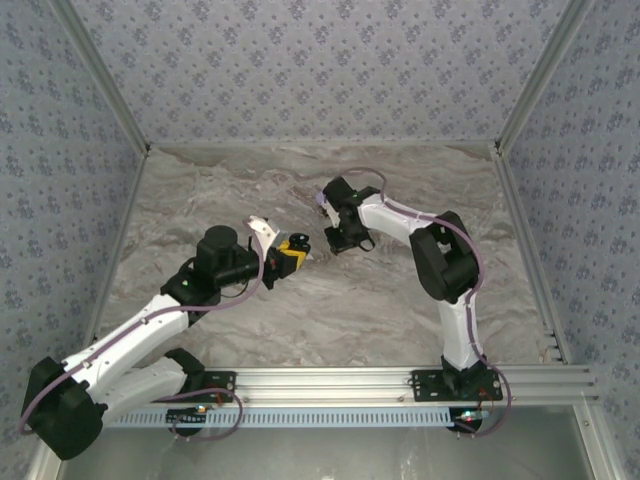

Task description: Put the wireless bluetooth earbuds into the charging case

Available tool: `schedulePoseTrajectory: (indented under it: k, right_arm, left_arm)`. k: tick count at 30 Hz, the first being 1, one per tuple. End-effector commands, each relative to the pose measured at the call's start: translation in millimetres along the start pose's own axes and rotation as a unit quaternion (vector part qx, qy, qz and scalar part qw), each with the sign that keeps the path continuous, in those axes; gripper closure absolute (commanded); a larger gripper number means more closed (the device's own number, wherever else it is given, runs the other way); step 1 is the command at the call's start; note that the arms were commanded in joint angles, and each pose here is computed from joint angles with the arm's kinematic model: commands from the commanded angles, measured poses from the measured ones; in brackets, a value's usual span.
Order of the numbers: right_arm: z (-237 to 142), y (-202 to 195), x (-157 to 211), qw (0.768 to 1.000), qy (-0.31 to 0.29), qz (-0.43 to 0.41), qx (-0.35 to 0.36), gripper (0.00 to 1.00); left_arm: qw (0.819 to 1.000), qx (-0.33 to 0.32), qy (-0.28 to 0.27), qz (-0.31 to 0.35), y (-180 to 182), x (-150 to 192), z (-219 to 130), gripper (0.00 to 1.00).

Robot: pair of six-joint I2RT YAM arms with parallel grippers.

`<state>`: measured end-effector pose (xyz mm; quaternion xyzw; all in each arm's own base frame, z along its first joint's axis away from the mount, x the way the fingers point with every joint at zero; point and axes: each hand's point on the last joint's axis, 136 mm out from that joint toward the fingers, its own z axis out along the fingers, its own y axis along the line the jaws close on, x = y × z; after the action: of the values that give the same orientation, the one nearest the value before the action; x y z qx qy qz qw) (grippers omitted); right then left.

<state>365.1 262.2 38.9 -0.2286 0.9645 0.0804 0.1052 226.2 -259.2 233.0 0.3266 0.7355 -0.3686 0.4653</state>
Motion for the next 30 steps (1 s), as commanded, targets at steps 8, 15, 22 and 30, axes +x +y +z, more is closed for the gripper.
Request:
schedulePoseTrajectory:
  k: [8, 15, 22, 30]
  right_arm:
    - [-12.6, 15.4, -15.3, 0.999, 0.005, 0.003, -0.040, 0.62]
    - [0.8, 16.0, -16.5, 0.999, 0.022, 0.019, -0.035, 0.58]
    - [7.4, 15.0, -15.8, 0.999, 0.031, 0.025, -0.024, 0.59]
    - [14.2, 13.2, -13.0, 0.999, 0.042, 0.026, -0.014, 0.61]
  left_arm:
    - [0.999, 0.002, -0.028, 0.021, -6.4, -21.7, -6.7, 0.81]
    - [0.999, 0.001, -0.028, 0.022, -6.4, -22.2, -6.9, 0.81]
    - [0.999, 0.001, -0.027, 0.022, -6.5, -21.2, -6.8, 0.81]
    - [0.999, 0.000, -0.026, 0.022, -5.9, -21.0, -6.9, 0.81]
